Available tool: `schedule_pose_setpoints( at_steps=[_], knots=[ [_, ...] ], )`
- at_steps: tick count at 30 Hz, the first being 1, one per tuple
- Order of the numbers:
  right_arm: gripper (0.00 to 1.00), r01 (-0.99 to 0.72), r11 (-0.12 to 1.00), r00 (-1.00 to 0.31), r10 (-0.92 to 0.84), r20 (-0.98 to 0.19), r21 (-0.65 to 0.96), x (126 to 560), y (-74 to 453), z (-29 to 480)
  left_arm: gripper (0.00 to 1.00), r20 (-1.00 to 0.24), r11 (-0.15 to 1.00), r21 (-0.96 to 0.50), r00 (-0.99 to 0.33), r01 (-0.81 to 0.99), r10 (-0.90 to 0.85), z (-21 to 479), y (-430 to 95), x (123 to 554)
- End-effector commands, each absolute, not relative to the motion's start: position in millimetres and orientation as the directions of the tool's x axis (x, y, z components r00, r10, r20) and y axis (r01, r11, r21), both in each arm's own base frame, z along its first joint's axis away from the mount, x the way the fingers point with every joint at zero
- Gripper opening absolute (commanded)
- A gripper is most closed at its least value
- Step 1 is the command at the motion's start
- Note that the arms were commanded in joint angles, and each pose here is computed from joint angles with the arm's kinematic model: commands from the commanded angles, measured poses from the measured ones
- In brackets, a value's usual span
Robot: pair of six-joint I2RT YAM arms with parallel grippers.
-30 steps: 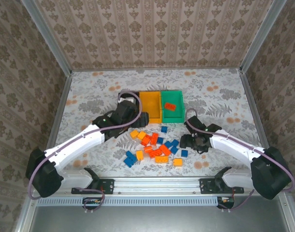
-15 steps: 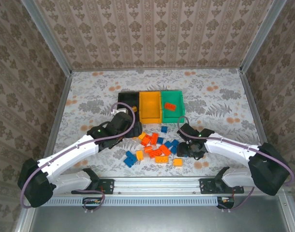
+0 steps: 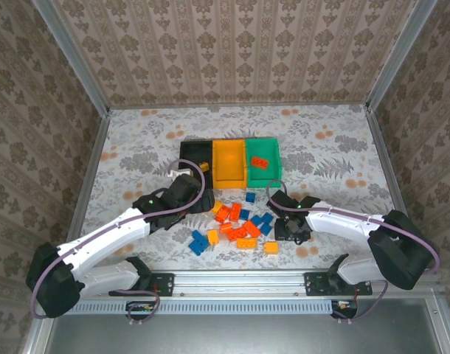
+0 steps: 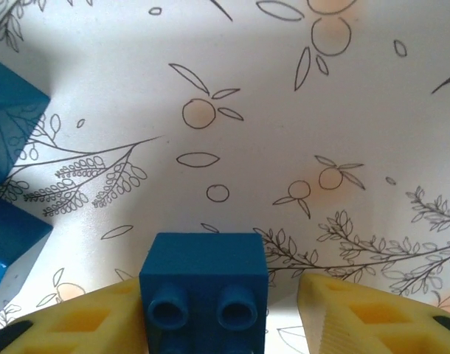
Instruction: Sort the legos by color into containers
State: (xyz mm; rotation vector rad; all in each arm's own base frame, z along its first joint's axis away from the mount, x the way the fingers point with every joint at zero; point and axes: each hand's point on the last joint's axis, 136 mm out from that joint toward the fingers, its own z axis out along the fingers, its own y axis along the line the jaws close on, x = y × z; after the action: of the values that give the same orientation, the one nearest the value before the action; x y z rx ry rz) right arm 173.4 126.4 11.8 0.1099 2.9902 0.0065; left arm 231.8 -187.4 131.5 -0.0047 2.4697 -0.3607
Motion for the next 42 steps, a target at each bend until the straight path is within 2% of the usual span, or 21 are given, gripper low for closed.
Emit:
schedule_pose_setpoints(
  at_steps=[1, 6, 10, 15, 19, 27, 34, 39, 42],
  knots=[
    [0.47, 0.06, 0.998, -0.978, 0.055, -0.199, -0.021, 186.1, 125.2, 15.2, 1.0, -0.59, 0.966, -0.255, -0.799, 0.048, -0.116, 128.2, -178.6, 229.1],
    [0.34, 0.019, 1.0, -0.979, 0.017, -0.205, -0.009, 189.5, 130.4, 25.1, 1.0, -0.596, 0.969, -0.243, -0.795, 0.039, -0.118, 131.0, -172.2, 227.3],
    [0.3, -0.064, 0.996, -0.957, -0.044, -0.287, 0.062, 211.4, 153.6, 67.2, 1.0, -0.604, 0.973, -0.232, -0.786, 0.016, -0.132, 134.7, -159.4, 222.3],
    [0.3, -0.159, 0.971, -0.911, -0.075, -0.405, 0.179, 257.6, 205.8, 126.7, 1.0, -0.595, 0.974, -0.227, -0.789, -0.017, -0.153, 130.9, -142.2, 211.5],
    [0.3, -0.202, 0.963, -0.891, -0.105, -0.441, 0.18, 305.2, 249.0, 141.2, 1.0, -0.583, 0.971, -0.239, -0.795, -0.032, -0.169, 125.3, -135.0, 203.4],
    [0.32, -0.154, 0.986, -0.884, -0.109, -0.455, 0.064, 392.2, 282.3, 123.1, 1.0, -0.557, 0.968, -0.248, -0.814, -0.024, -0.164, 118.6, -133.2, 196.2],
    [0.41, -0.135, 0.991, -0.895, -0.126, -0.427, -0.01, 425.6, 291.5, 101.1, 1.0, -0.522, 0.968, -0.249, -0.841, -0.009, -0.142, 104.5, -138.6, 193.7],
    [0.62, -0.123, 0.992, -0.889, -0.105, -0.446, 0.012, 430.2, 293.1, 110.0, 0.99, -0.512, 0.968, -0.249, -0.853, 0.04, -0.096, 98.3, -152.2, 198.9],
    [0.66, -0.125, 0.991, -0.878, -0.088, -0.47, 0.047, 426.8, 293.7, 124.6, 0.97, -0.519, 0.97, -0.23, -0.853, 0.075, -0.057, 97.1, -163.0, 208.5]
  ],
)
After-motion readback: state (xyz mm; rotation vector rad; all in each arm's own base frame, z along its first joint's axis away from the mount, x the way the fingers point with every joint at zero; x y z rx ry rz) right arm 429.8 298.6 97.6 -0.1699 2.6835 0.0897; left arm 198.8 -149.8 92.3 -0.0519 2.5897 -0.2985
